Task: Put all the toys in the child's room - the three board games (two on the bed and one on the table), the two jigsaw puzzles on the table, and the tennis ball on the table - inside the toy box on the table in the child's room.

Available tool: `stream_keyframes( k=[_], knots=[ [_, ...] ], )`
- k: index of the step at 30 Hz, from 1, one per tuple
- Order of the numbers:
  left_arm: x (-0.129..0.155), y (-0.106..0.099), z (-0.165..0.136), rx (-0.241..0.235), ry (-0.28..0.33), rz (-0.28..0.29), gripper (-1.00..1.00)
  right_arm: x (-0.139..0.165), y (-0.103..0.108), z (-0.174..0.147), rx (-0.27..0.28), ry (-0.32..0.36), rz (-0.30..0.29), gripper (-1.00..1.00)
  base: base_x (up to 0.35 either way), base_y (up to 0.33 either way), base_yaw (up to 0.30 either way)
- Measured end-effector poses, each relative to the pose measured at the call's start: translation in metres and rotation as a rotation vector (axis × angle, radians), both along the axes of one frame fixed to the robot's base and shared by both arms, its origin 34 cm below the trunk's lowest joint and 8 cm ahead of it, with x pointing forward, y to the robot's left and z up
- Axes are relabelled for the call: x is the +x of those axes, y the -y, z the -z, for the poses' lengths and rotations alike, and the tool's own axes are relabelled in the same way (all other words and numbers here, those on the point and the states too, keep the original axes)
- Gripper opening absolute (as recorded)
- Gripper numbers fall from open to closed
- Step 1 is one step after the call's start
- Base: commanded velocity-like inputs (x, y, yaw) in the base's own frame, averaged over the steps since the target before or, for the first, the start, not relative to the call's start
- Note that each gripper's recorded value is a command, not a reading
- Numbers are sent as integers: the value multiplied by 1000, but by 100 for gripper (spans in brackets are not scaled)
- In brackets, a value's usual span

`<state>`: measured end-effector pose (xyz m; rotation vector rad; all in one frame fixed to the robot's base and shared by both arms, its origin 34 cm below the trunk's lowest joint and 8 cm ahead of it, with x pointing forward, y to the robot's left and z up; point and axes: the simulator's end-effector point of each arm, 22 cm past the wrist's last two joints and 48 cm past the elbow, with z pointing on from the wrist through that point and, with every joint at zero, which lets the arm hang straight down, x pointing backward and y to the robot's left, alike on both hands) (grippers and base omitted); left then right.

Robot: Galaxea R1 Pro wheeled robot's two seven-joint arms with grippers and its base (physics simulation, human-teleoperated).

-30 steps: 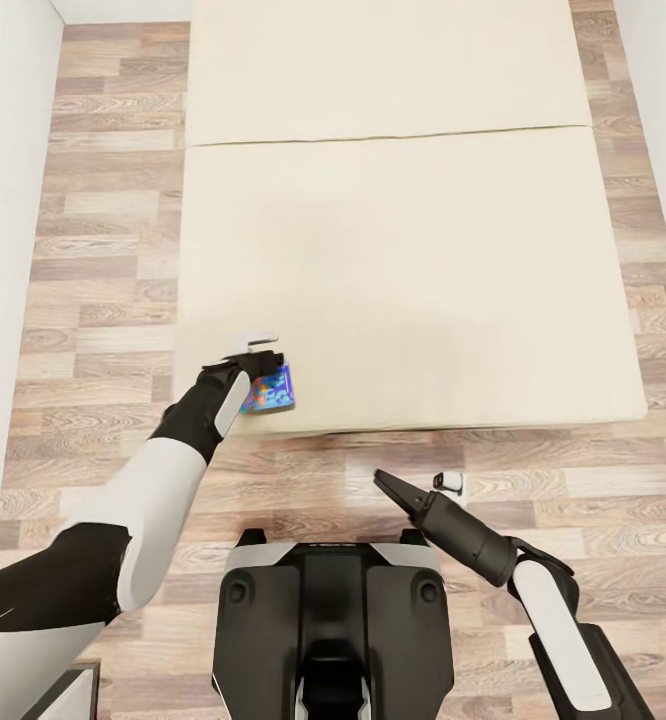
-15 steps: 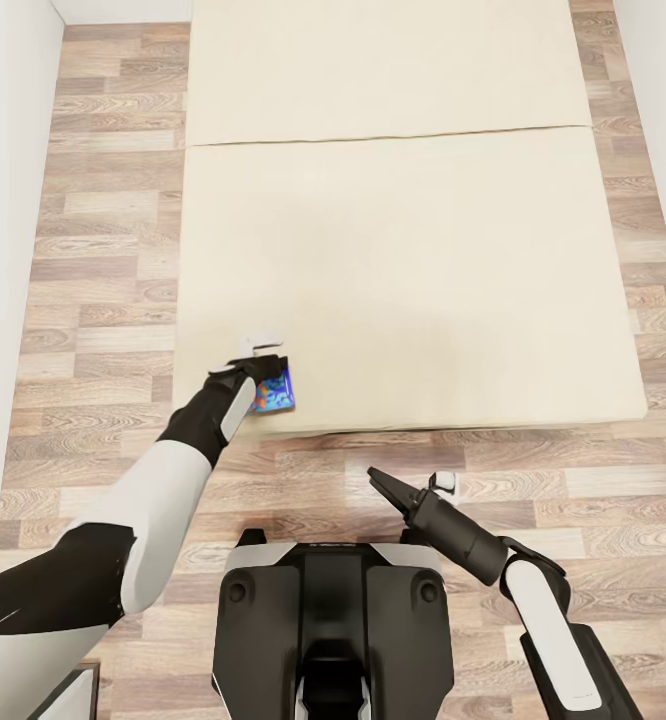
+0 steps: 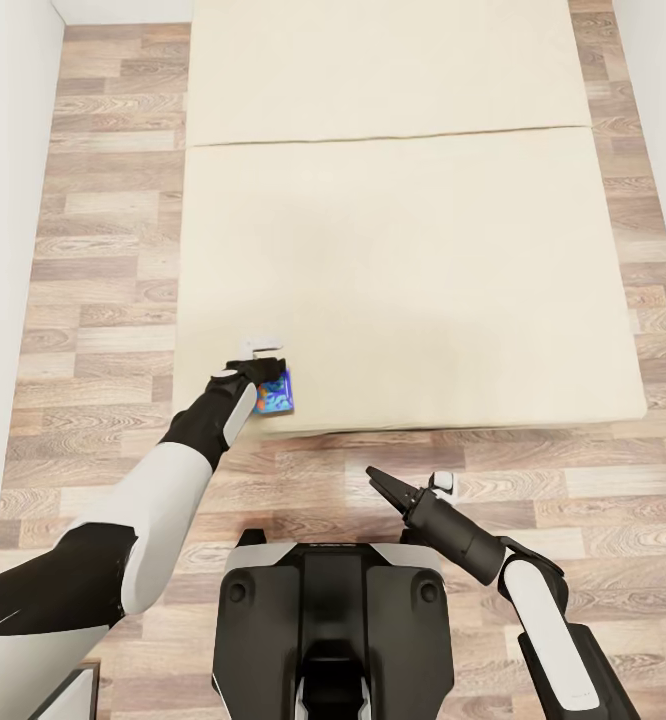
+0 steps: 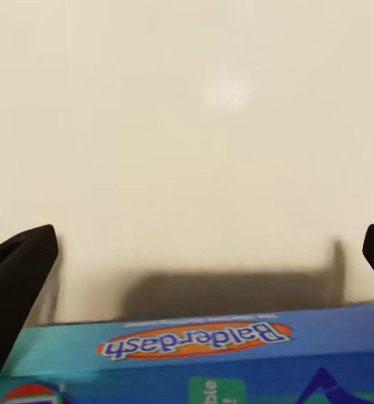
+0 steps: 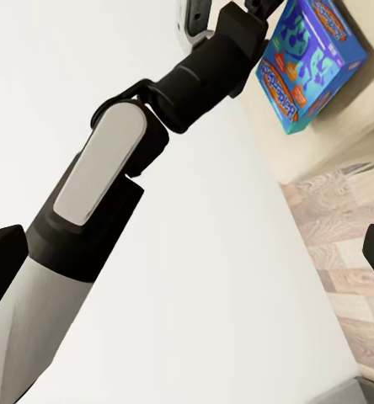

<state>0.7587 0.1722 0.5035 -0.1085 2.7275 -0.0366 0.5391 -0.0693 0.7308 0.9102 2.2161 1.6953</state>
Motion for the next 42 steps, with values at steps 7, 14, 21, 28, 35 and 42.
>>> stream_keyframes(
  k=[7, 14, 21, 28, 35, 42],
  knots=[
    [2, 1, 0, 1, 7, 13, 100, 0, 0, 0, 0, -1, 0, 100, -54, 0, 0],
    [1, 0, 0, 9, 8, 23, 100, 0, 0, 0, 0, -2, 0, 100, -16, 0, 0],
    [4, 7, -3, 10, 15, 32, 100, 3, -5, -4, 18, 0, 3, 100, -35, 0, 0],
    [5, 8, -3, 8, 15, 32, 100, 3, -6, -4, 20, -1, 5, 100, 0, 0, 0],
    [-2, 6, 0, 14, -22, 40, 100, -7, -14, 7, 13, -32, 3, 100, 0, 0, 0],
    [-4, 4, 1, 28, -40, 60, 100, -14, -16, 14, 8, -51, -2, 100, 0, 0, 0]
  ],
)
